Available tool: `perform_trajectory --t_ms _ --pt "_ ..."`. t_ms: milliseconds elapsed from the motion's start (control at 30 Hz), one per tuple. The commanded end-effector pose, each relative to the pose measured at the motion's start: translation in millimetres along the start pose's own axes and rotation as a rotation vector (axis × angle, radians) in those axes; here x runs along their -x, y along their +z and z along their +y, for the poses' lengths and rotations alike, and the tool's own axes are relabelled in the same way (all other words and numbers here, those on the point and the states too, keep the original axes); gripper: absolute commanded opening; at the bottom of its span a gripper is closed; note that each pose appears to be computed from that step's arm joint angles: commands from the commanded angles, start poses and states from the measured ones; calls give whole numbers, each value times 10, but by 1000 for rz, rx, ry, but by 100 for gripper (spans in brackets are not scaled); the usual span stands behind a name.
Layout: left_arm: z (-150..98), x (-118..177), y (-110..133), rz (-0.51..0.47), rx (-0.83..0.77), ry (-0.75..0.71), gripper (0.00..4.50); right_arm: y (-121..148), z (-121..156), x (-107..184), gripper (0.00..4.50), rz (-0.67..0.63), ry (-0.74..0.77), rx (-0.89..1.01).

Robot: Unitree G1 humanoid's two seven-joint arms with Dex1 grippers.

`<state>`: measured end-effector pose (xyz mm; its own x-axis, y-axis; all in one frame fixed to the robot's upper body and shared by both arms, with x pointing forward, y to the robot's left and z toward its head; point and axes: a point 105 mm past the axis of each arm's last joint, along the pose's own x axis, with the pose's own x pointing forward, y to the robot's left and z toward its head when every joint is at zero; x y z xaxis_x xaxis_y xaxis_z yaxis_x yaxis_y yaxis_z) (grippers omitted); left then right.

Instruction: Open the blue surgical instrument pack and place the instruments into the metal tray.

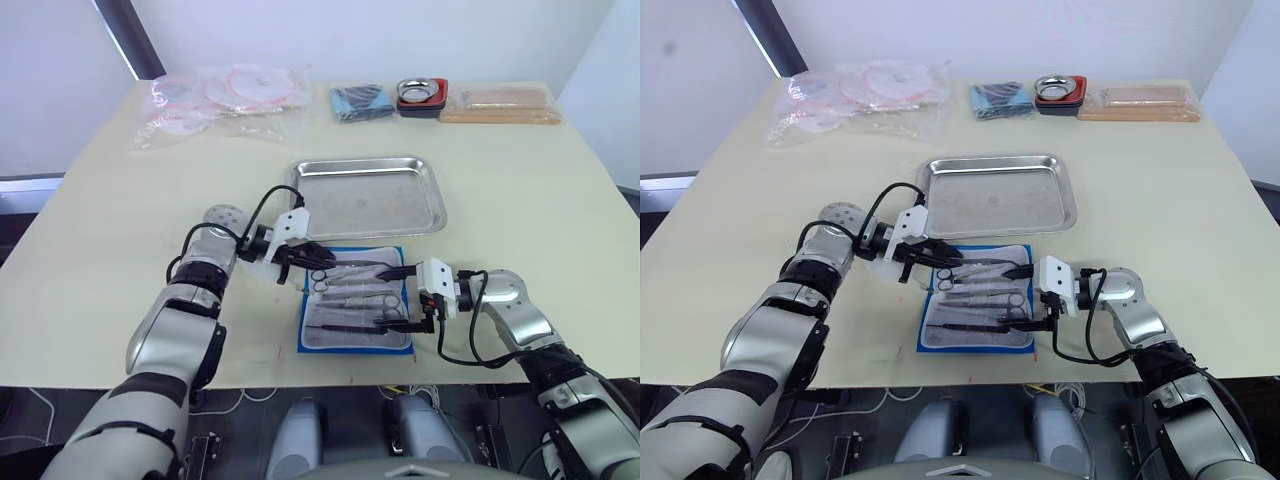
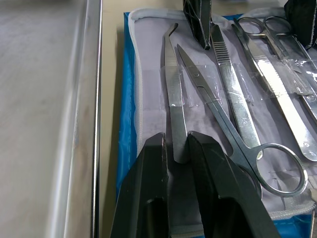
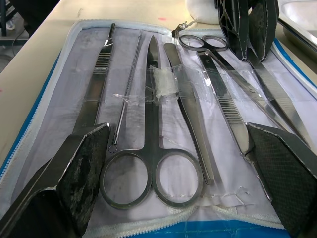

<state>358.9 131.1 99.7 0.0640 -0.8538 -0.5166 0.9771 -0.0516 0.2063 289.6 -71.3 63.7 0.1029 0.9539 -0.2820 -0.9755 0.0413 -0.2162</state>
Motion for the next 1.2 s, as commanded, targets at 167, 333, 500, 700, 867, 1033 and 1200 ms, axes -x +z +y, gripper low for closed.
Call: perform_trajectory --t_ms 167,333,500,700,867,1033,1200 --pt "-82 -17 -125 27 83 -38 4 -238 124 -50 450 89 29 -62" --pt "-10 65 -21 28 64 -33 4 -249 137 -70 450 99 37 -66" --pt "45 161 90 57 32 -47 4 -281 138 -71 450 123 40 -73" --pt "65 191 179 78 6 -57 4 -358 143 -65 450 176 39 -102" --pt "57 210 203 99 -2 -62 4 -402 155 -65 450 207 40 -129" --pt "50 254 216 122 -6 -60 4 -436 176 -61 450 227 43 -149" --pt "44 303 216 146 4 -50 4 -437 182 -69 450 226 42 -155"
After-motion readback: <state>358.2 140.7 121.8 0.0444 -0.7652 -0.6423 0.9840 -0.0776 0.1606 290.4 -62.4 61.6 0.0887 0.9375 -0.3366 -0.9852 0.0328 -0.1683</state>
